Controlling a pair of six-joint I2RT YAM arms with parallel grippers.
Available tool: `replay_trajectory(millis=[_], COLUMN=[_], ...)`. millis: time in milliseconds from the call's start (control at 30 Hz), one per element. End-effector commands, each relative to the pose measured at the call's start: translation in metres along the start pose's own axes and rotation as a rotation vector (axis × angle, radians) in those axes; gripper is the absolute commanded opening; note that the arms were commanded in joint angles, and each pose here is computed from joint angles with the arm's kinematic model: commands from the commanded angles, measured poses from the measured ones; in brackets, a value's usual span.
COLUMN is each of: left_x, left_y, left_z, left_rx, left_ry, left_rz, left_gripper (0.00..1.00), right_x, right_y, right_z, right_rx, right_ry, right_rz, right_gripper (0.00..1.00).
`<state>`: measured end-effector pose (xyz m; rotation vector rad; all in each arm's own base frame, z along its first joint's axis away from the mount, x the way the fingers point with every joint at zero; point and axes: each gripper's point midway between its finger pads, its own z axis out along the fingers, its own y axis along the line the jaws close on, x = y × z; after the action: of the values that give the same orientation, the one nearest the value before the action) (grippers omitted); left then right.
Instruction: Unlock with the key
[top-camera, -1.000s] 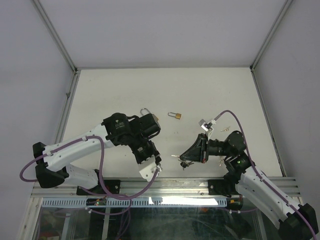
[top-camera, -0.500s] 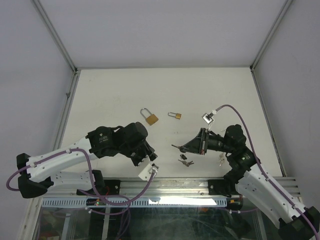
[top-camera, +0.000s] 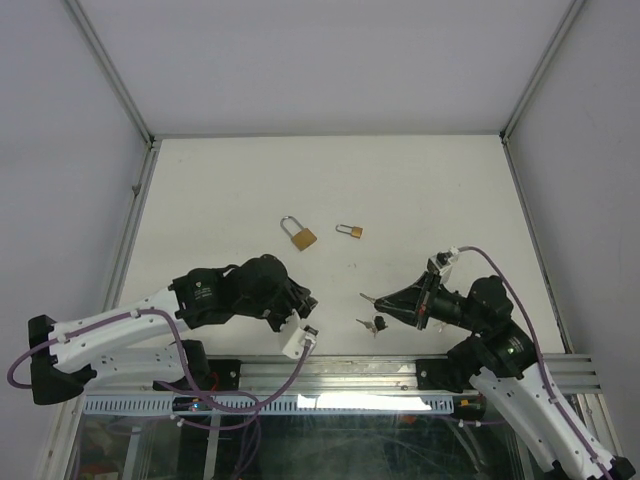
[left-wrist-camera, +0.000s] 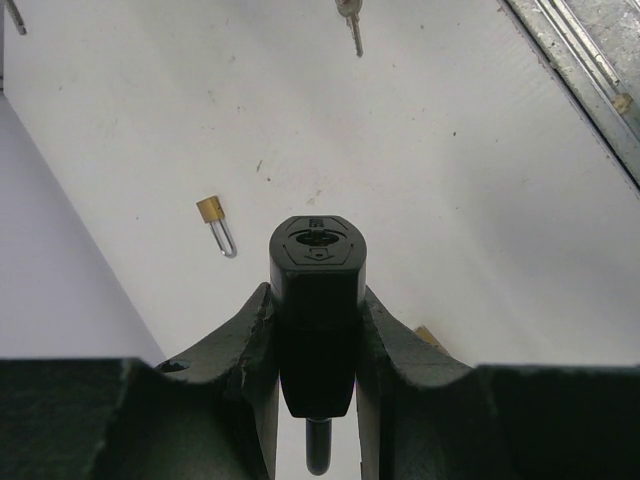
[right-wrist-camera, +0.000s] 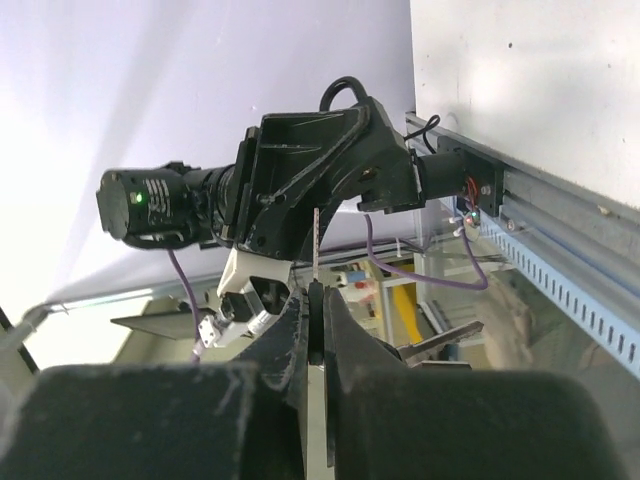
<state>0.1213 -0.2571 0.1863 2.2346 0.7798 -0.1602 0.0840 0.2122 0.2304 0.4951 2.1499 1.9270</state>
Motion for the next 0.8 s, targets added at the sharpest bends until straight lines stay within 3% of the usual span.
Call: replay_trajectory(millis=[0,233,300,500,767], left_x=[-0.017,-0.021,-0.023,-0.018,-0.009], left_y=[0.055,0.094,0.094,0.100,0.105], left_z=[-0.003,0.013,0.014,0.012,0.021], left_rx=[-0.205,-0.292,-0.294,-0.317,-0.338], left_ry=[-0.050,-0.107,-0.125,-0.140,-0.178], left_rz=[0.000,-0.062,-0.091,-0.178,-0.068], left_gripper=[0.00,0.00,0.00,0.00,0.00], right_x=[-0.003,-0.018,-0.028,-0.032,-0.017], right_y=[0.001,-0.003,-0.002,0.014,0.026], right_z=[-0.003,0.019,0.018,0.011,0.011], right_rx=[0.053,-0.025,-0.028,-0.003,-0.002], right_ry=[-0.038,0.054,0.028,0.026,0.159], right_rz=[0.177,0.430,0.472,0.479,0.423], right_gripper=[0.00,0.00,0.00,0.00,0.00])
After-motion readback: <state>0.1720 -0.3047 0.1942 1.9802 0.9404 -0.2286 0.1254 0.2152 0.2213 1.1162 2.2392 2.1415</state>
